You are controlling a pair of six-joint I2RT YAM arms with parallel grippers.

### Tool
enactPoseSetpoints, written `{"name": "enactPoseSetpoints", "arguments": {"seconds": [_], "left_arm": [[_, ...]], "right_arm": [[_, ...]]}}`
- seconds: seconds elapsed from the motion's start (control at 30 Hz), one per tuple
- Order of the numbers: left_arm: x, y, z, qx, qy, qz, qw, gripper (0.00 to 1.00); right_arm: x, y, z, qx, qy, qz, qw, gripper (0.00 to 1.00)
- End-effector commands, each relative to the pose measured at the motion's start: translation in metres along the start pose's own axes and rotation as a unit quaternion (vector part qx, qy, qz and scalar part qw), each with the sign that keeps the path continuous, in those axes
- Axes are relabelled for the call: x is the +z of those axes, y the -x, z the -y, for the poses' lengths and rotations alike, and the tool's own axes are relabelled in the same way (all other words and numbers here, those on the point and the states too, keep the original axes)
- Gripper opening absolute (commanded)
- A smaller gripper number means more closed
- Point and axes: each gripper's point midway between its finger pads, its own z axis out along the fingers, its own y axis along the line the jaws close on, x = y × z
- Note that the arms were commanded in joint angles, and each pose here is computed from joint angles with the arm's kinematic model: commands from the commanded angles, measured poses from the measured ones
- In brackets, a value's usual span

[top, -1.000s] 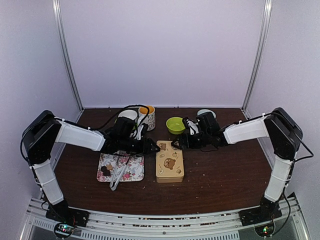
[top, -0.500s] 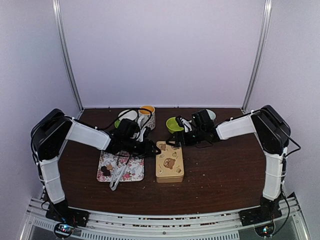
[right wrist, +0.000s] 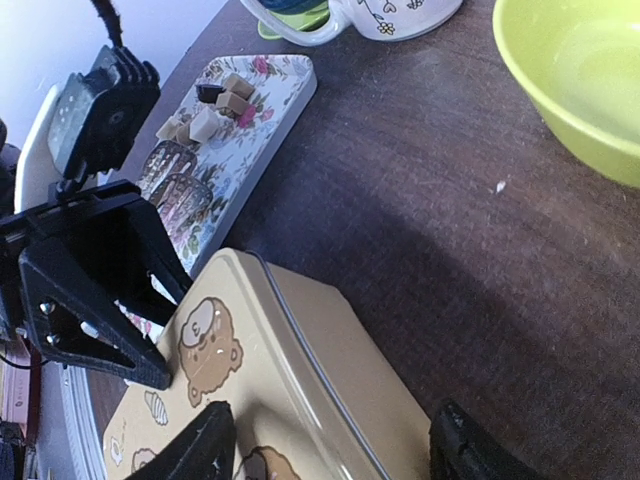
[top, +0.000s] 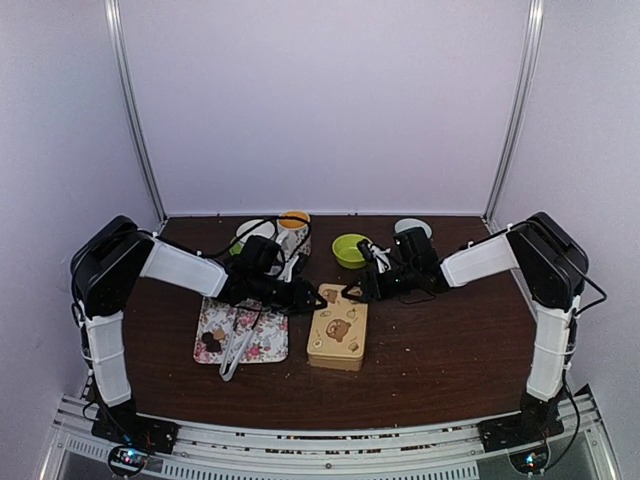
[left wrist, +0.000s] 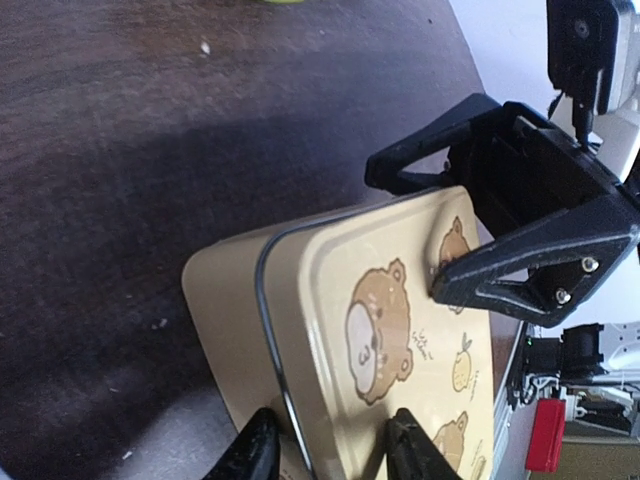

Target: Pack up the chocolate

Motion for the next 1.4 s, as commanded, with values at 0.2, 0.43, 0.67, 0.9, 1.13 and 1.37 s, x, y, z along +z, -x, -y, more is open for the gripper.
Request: {"name": "enactPoseSetpoints", "arguments": {"seconds": [0.2,0.43,0.67,0.9,1.13,1.37], "left_arm": [[0.011,-0.014,0.007,0.042,-0.030,-0.037,0.998,0.37],[0.014,-0.011,0.013,0.054,-0.036,-0.038,0.997,0.37],[0.014,-0.010,0.014,0.057,-0.031,-0.042,0.997,0.40],[-0.001,0.005,0.020,0.075,0.007,-0.023,0.997,0.57],[-0.037,0.026,0.038,0.105,0.058,0.005,0.993,0.64],[-0.074,-0.004,0.043,0.103,0.083,-0.010,0.991,0.67]], "right_arm": [[-0.033,-0.044,-0.040,0.020,0.048,-0.004,0.999,0.65],[-0.043,-0.039,-0.022,0.027,0.004,0.012,1.000,0.78],[-0.037,-0.015,-0.010,0.046,-0.021,0.039,0.998,0.84],[-0.032,-0.009,-0.011,0.048,-0.014,0.045,0.998,0.84],[-0.028,-0.007,-0.008,0.052,-0.014,0.042,0.998,0.83],[-0.025,-0.003,-0.011,0.053,-0.006,0.041,0.998,0.78]]}}
